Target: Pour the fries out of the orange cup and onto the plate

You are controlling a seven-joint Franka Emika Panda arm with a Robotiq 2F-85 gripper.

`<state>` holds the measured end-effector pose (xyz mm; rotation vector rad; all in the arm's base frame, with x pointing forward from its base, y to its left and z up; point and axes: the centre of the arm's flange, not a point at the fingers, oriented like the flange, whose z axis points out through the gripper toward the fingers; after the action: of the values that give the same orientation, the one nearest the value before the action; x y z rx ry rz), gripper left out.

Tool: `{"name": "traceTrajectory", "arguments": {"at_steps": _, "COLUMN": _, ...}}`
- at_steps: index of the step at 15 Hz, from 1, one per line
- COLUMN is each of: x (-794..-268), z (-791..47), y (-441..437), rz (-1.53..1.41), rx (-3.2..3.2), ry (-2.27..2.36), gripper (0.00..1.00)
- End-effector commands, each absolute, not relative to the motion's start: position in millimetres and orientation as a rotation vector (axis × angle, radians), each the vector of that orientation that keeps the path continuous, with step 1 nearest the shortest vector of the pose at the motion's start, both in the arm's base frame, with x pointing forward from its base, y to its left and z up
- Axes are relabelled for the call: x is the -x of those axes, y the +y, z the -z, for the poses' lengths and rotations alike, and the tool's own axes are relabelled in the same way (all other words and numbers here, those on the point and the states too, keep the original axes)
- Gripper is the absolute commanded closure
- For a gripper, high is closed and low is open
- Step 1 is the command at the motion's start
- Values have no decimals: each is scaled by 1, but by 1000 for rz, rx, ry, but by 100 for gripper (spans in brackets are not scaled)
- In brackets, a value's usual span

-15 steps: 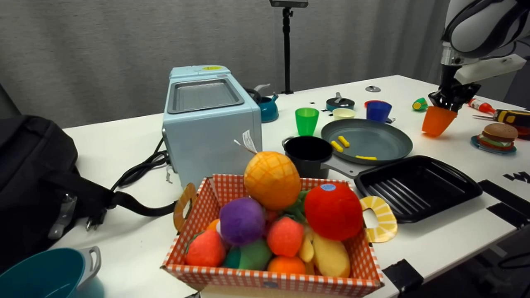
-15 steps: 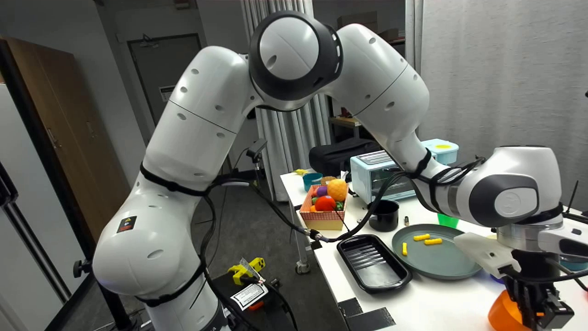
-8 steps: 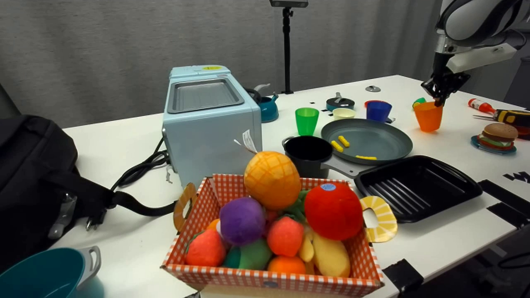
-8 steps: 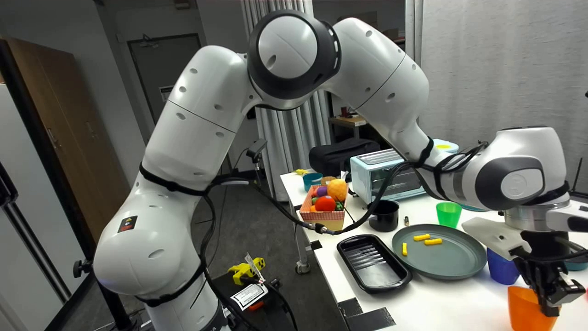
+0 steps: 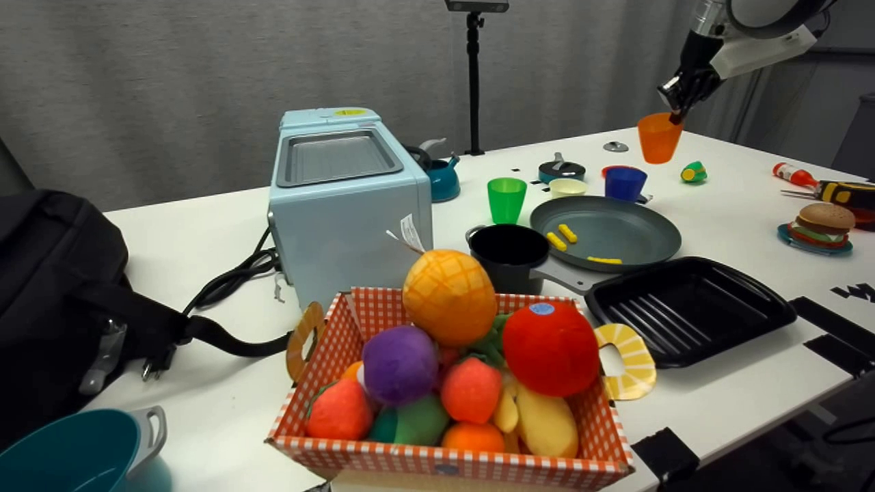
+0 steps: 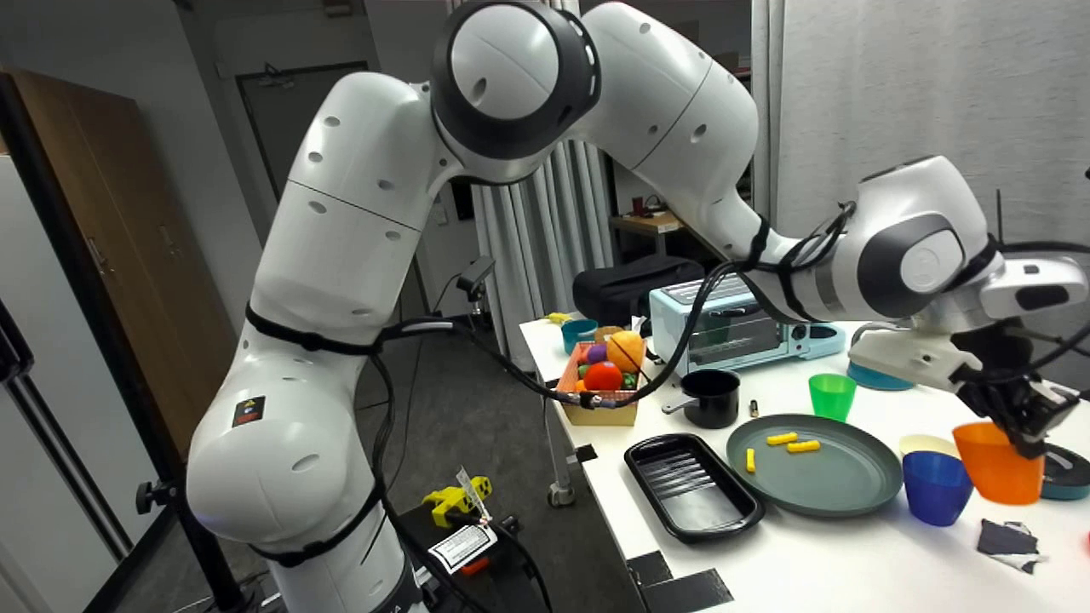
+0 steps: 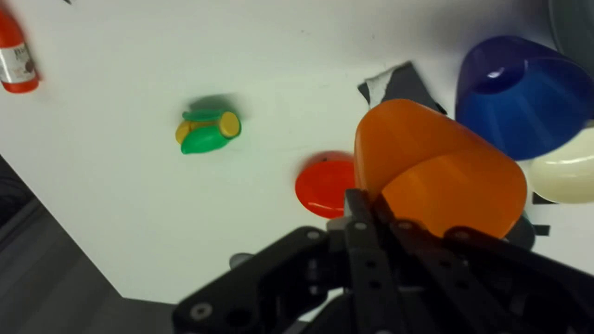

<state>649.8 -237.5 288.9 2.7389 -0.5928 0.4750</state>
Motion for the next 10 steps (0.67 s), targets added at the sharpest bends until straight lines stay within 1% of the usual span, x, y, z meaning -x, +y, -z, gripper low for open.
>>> {"name": "traceTrajectory", "arguments": {"at_steps": 1, "x": -644, "z": -323, "y": -189, "rz": -635, "rx": -2758, "ry": -416, "gripper": 99}}
{"name": "traceTrajectory", "arguments": {"at_steps": 4, "x": -639, "z": -332, "y": -151, "rz": -681, "rx": -2795, "ry": -284, "gripper": 99}}
{"name": "traceTrajectory", "arguments": {"at_steps": 10, "x": -609, "z": -325, "y": -88, "rz": -765, "rx": -2786, "ry": 43, "gripper": 99}}
